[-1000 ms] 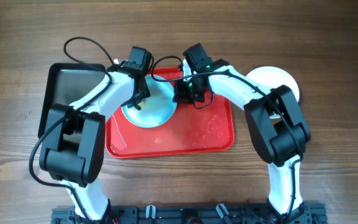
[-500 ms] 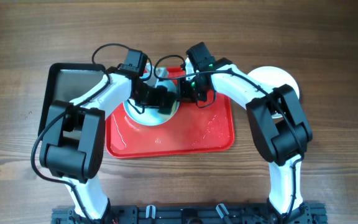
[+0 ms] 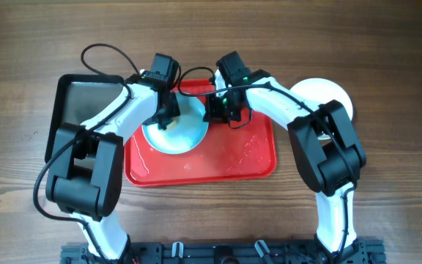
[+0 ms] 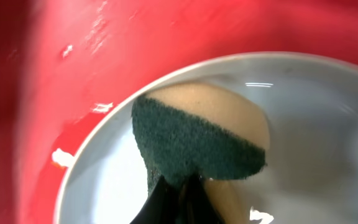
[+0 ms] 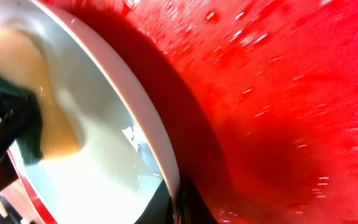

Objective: Clean dirty plates on tray and stack at the side
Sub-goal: 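Scrub the light-blue plate with the sponge while right gripper holds rim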

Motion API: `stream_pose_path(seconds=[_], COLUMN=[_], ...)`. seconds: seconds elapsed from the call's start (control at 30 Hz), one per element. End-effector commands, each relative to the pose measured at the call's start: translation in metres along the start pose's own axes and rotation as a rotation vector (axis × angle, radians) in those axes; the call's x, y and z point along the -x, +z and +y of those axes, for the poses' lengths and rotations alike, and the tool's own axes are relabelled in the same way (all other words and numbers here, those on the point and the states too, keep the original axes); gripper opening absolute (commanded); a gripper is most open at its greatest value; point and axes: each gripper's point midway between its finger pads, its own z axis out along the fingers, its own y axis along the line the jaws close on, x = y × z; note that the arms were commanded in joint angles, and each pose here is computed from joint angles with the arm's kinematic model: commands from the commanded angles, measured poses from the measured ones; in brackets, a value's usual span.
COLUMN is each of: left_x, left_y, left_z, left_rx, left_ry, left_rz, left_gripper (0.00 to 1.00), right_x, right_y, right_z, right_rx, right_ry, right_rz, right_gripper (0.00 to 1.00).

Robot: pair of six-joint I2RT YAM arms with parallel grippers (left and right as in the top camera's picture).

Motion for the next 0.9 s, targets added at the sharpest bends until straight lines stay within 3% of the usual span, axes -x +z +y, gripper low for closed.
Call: stream_pose_path(seconds=[0.0, 0.07, 0.17, 0.37, 0.47, 0.7, 0.87], left_x=[-0.052, -0.075, -0.092, -0.067, -0.044, 0.032, 0.008], left_y=[0.019, 0.007, -0.021, -0.017, -0.005, 0.020, 0.018], left_z=[0.018, -0.028, -0.075, -0.098, -0.093, 0.015, 0.043], left_rx=[0.025, -0.281, -0.631, -0.686, -0.593, 0.122, 0.258], left_ry=[0.074, 0.230, 0.415, 0.492, 0.455, -0.052, -0.131], left_rz=[0.217, 0.334, 0.369, 0.214, 0.123, -0.191, -0.125], left_gripper=[0.04, 0.04, 0.04, 0.04, 0.04, 0.04, 0.04], right_x=[0.001, 0.000, 0.001, 0.001, 0.001, 0.001, 0.001], right_y=[0.007, 0.007, 0.007, 0.007, 0.007, 0.007, 0.007], right_z=[-0.014, -0.014, -0.014, -0.014, -0.014, -0.014, -0.014], right_rx=[-0.026, -0.026, -0.025, -0.025, -0.025, -0.025, -0.025], right_ry=[0.029, 0.029, 0.028, 0.027, 0.027, 0.023, 0.016], right_rz=[0.012, 0.013, 0.012, 0.011, 0.011, 0.011, 0.011], right_gripper=[0.04, 0.04, 0.04, 0.04, 0.04, 0.04, 0.04])
